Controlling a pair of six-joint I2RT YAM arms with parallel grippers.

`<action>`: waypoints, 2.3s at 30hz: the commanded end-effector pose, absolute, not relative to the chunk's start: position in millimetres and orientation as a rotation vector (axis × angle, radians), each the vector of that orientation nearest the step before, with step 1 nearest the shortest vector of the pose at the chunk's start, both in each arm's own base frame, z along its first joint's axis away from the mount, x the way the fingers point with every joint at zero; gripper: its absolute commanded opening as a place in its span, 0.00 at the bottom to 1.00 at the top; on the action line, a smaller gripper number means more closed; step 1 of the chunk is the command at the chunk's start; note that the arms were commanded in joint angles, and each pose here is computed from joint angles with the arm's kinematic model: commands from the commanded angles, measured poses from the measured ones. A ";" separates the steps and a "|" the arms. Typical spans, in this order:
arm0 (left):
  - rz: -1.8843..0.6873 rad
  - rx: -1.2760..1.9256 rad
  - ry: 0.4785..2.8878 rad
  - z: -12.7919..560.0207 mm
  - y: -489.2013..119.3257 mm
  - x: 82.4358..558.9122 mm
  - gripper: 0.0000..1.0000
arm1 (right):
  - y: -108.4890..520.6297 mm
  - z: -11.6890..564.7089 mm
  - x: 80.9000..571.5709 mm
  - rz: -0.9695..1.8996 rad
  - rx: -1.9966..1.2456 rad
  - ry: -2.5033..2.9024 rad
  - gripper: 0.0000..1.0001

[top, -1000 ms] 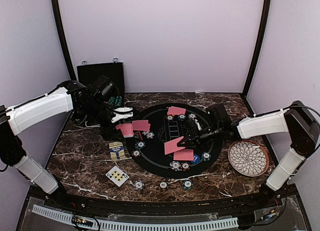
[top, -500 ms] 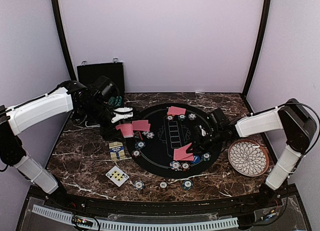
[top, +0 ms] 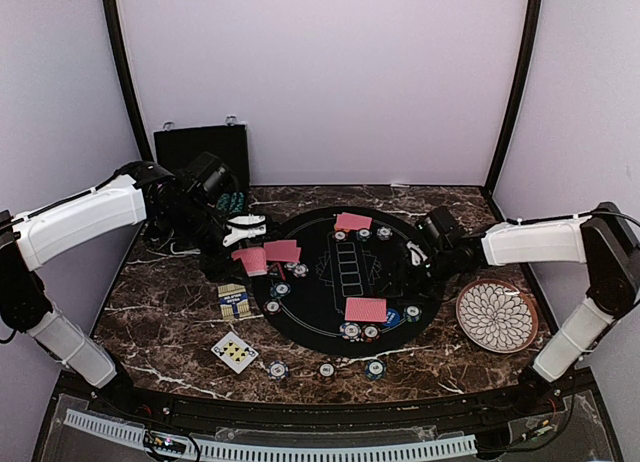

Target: Distribute texas hold em gaming equipment

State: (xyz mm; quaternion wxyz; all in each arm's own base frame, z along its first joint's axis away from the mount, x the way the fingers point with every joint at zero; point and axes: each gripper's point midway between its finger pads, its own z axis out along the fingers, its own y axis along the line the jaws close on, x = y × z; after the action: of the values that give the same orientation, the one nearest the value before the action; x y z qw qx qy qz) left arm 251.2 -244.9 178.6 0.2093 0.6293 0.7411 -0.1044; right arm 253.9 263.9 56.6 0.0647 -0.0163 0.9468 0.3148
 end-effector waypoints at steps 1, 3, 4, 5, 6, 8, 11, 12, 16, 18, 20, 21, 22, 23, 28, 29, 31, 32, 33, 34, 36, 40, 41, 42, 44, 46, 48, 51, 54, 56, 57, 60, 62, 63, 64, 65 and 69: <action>-0.316 1.750 2.056 181.1 -243.9 245.8 0.00 | 255.8 93.7 273.3 0.837 -0.098 2.760 0.68; -0.317 1.748 2.053 181.8 -244.5 246.3 0.00 | 262.2 107.9 278.8 0.874 -0.098 2.718 0.72; -0.318 1.747 2.054 181.7 -244.9 246.8 0.00 | 265.6 113.3 280.9 0.888 -0.096 2.703 0.76; -0.320 1.747 2.053 182.1 -245.3 246.6 0.00 | 271.1 121.1 283.7 0.907 -0.103 2.679 0.85; -0.320 1.746 2.056 182.2 -245.3 246.9 0.00 | 274.4 126.6 286.2 0.921 -0.099 2.662 0.96; -0.318 1.747 2.059 181.8 -244.8 246.7 0.00 | 280.4 135.6 291.0 0.968 -0.074 2.624 0.99; -0.316 1.743 2.057 182.3 -244.6 246.9 0.00 | 278.9 142.9 303.3 0.995 0.026 2.582 0.99; -0.317 1.742 2.056 182.7 -244.7 246.9 0.00 | 278.8 142.6 303.5 1.035 0.058 2.576 0.99; -0.316 1.736 2.053 183.6 -244.6 246.8 0.00 | 293.6 148.5 298.2 1.407 0.206 2.444 0.99; -0.316 1.734 2.051 184.2 -244.5 246.5 0.00 | 298.0 143.1 296.2 1.401 0.214 2.451 0.99; -0.316 1.734 2.049 184.2 -244.4 246.3 0.00 | 299.1 143.1 297.8 1.346 0.235 2.440 0.99; -0.316 1.733 2.049 184.1 -244.3 246.2 0.00 | 300.1 146.6 298.8 1.357 0.243 2.413 0.99; -0.315 1.734 2.047 184.1 -244.3 246.4 0.00 | 302.3 149.8 299.2 1.378 0.234 2.390 0.99; -0.314 1.734 2.046 184.3 -244.3 246.4 0.00 | 305.1 152.0 299.9 1.382 0.215 2.380 0.99; -0.312 1.734 2.041 184.4 -244.8 247.4 0.00 | 347.5 161.4 292.3 1.456 0.066 2.427 0.99; -0.313 1.733 2.040 184.6 -245.3 247.6 0.00 | 357.3 163.7 289.4 1.499 0.064 2.426 0.99; -0.314 1.733 2.041 184.4 -245.8 248.1 0.00 | 377.1 172.3 284.5 1.574 0.024 2.396 0.98; -0.313 1.733 2.041 184.5 -245.8 248.2 0.00 | 386.5 177.9 283.8 1.586 0.003 2.385 0.98; -0.313 1.731 2.042 184.8 -245.8 248.7 0.00 | 396.3 182.7 281.7 1.591 -0.025 2.379 0.98; -0.313 1.730 2.041 185.2 -245.8 248.6 0.00 | 406.1 185.9 278.4 1.593 -0.069 2.377 0.99; -0.312 1.730 2.038 185.6 -245.8 248.6 0.00 | 423.5 193.3 272.5 1.628 -0.132 2.361 0.99; -0.318 1.731 2.043 184.7 -246.5 248.3 0.00 | 444.3 204.6 262.4 1.717 -0.205 2.325 0.99; -0.320 1.731 2.044 184.6 -246.7 248.1 0.00 | 447.4 205.3 260.9 1.730 -0.215 2.320 0.99; -0.321 1.730 2.044 184.7 -246.6 247.8 0.00 | 450.7 205.5 259.3 1.741 -0.226 2.320 0.99; -0.324 1.726 2.043 185.8 -247.0 248.3 0.00 | 458.0 203.6 256.7 1.757 -0.247 2.328 0.99; -0.325 1.724 2.041 186.4 -247.8 249.1 0.00 | 466.8 202.6 253.4 1.771 -0.276 2.335 0.98; -0.329 1.723 2.040 187.9 -248.9 249.6 0.00 | 475.6 204.4 251.4 1.791 -0.307 2.331 0.98; -0.334 1.721 2.044 188.6 -250.3 250.2 0.00 | 487.3 203.2 249.3 1.806 -0.344 2.340 0.98; -0.331 1.720 2.043 189.2 -250.1 250.6 0.00 | 497.5 205.9 246.2 1.826 -0.389 2.331 0.98; -0.330 1.720 2.043 189.1 -250.0 250.8 0.00 | 503.8 205.2 242.9 1.832 -0.418 2.337 0.98; -0.329 1.720 2.042 189.0 -250.0 250.8 0.00 | 506.5 203.6 242.0 1.831 -0.425 2.345 0.98; -0.331 1.716 2.039 189.7 -250.8 251.6 0.00 | 515.3 198.5 239.0 1.841 -0.450 2.366 0.98; -0.337 1.713 2.039 190.9 -251.9 252.0 0.00 | 521.1 196.5 237.0 1.850 -0.469 2.374 0.98; -0.339 1.711 2.037 192.1 -252.7 252.3 0.00 | 524.0 195.3 236.4 1.852 -0.476 2.380 0.98; -0.343 1.711 2.037 192.5 -253.2 252.4 0.00 | 526.9 194.5 235.6 1.858 -0.485 2.382 0.98; -0.343 1.710 2.036 193.2 -253.7 252.8 0.00 | 529.9 193.9 235.2 1.864 -0.491 2.385 0.98; -0.343 1.713 2.037 193.2 -253.2 252.2 0.00 | 539.8 193.3 235.2 1.893 -0.509 2.377 0.98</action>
State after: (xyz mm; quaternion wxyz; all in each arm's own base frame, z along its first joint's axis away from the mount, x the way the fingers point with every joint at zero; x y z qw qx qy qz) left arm 251.7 -248.0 179.7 0.2118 0.6222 0.7450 -0.1137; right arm 242.8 525.5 178.7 0.0333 -0.1391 0.7913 0.5945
